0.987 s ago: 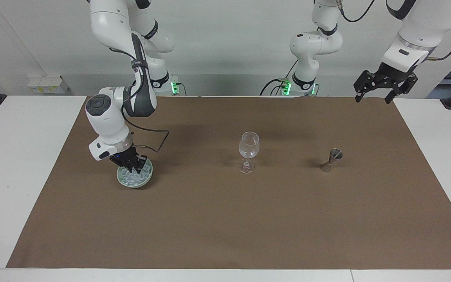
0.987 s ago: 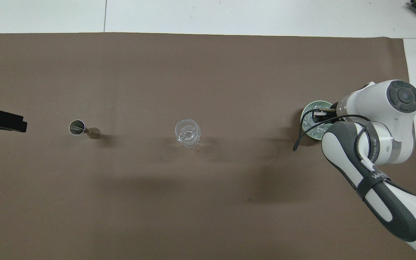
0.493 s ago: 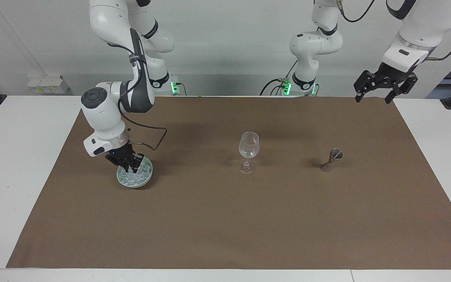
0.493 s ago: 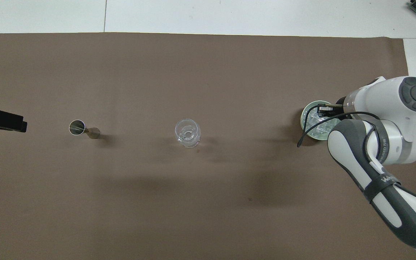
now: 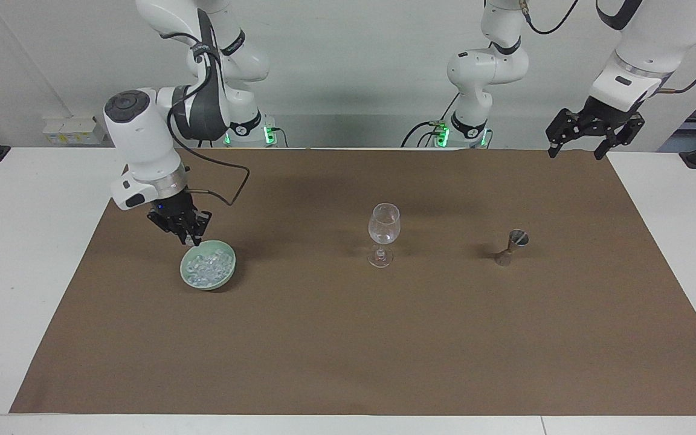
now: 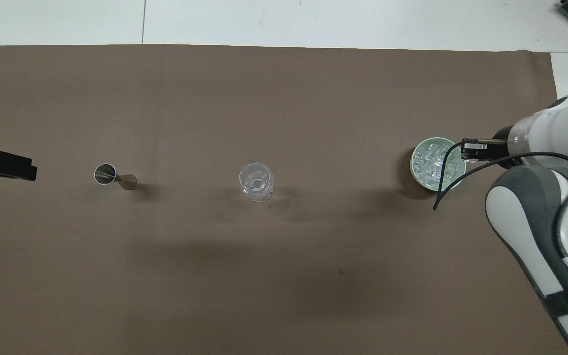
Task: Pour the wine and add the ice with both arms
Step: 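Carry the ice tin with the right gripper over the clear glass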
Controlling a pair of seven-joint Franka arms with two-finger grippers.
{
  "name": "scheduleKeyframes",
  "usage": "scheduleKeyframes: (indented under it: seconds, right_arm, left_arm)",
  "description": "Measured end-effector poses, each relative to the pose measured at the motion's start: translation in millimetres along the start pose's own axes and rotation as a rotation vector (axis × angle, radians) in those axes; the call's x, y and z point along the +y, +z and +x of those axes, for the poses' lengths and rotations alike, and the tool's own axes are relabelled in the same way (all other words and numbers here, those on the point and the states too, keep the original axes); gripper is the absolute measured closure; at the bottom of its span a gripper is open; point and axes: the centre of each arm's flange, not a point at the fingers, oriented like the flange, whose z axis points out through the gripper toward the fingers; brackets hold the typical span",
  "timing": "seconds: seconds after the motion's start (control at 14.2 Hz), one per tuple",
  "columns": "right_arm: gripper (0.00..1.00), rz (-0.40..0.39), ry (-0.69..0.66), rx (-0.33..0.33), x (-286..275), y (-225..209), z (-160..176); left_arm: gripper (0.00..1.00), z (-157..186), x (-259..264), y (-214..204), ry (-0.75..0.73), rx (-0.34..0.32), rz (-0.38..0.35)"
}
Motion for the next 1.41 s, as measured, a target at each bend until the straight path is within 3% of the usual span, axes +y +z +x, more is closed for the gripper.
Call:
scheduleKeyframes:
  seconds: [0.56, 1.06, 1.41]
  right_arm:
    - [0.73, -0.015, 0.009, -0.01, 6.7, -103.8, -24.2]
    - [0.73, -0.012, 0.003, -0.006, 2.8, -108.8, -21.5]
    - [0.73, 0.008, -0.086, 0.031, -51.9, -125.4, -18.2]
  left_arm:
    - [0.0, 0.0, 0.0, 0.0, 0.0, 0.0, 0.0]
    - [0.0, 0.0, 0.0, 0.0, 0.0, 0.0, 0.0]
    - [0.0, 0.0, 0.0, 0.0, 0.0, 0.0, 0.0]
